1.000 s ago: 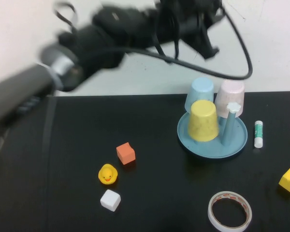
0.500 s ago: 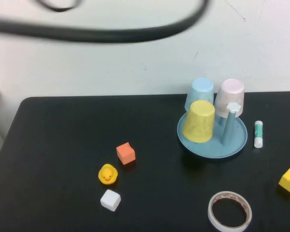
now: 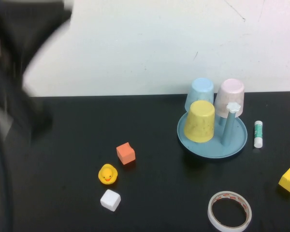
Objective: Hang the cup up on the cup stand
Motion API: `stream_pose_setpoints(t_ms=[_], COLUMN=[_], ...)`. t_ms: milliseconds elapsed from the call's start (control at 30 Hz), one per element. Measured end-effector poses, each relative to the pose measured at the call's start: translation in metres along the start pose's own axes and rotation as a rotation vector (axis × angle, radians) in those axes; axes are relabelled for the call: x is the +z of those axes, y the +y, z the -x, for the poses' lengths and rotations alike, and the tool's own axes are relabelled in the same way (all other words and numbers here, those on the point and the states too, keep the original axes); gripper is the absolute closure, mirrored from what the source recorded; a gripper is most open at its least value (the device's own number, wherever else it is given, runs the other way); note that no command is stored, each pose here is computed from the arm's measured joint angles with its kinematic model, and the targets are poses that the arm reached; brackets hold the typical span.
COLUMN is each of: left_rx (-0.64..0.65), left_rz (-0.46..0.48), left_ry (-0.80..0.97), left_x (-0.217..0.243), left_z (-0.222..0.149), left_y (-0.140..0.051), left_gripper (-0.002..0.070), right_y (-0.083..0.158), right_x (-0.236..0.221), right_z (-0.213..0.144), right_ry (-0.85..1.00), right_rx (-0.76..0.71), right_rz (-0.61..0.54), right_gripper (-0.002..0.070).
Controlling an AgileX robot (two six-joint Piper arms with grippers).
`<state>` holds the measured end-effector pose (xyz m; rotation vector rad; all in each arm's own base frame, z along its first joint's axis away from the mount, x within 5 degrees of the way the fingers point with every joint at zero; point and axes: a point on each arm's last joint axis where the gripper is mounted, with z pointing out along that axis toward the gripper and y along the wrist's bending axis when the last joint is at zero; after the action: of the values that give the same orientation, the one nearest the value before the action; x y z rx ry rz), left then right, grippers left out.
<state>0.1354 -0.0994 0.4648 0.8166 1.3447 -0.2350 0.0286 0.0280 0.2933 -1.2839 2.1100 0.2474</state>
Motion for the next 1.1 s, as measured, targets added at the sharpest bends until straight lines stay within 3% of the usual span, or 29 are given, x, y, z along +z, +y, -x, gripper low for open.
stream_pose_setpoints(t_ms=[233, 400, 633, 967, 1000, 1100], left_rx=[-0.021, -0.035, -0.042, -0.112, -0.105, -0.069], left_rz=[0.027, -0.004, 0.002, 0.420, 0.490, 0.587], left_ry=[0.073, 0.169, 0.253, 0.072, 0.062, 0.060], left_x=[-0.025, -0.035, -0.036, -0.072, -0.083, -0.099], left_z=[-0.074, -0.123, -0.169, -0.197, -0.204, -0.216], left_y=[-0.030, -0.051, -0.066, -0.050, -0.049, -0.052], left_gripper=[0.0673, 0.0675, 0.0675, 0.0675, 0.0675, 0.0675], right_y=[0.000, 0.000, 0.000, 0.000, 0.000, 0.000], right_x=[0.000, 0.000, 0.000, 0.000, 0.000, 0.000], right_z=[0.000, 0.000, 0.000, 0.000, 0.000, 0.000], right_ry=[0.000, 0.000, 0.000, 0.000, 0.000, 0.004], right_rx=[0.000, 0.000, 0.000, 0.001, 0.001, 0.001], right_rz=[0.000, 0.000, 0.000, 0.002, 0.002, 0.002], right_gripper=[0.0676, 0.0677, 0.0677, 0.0678, 0.0678, 0.0678])
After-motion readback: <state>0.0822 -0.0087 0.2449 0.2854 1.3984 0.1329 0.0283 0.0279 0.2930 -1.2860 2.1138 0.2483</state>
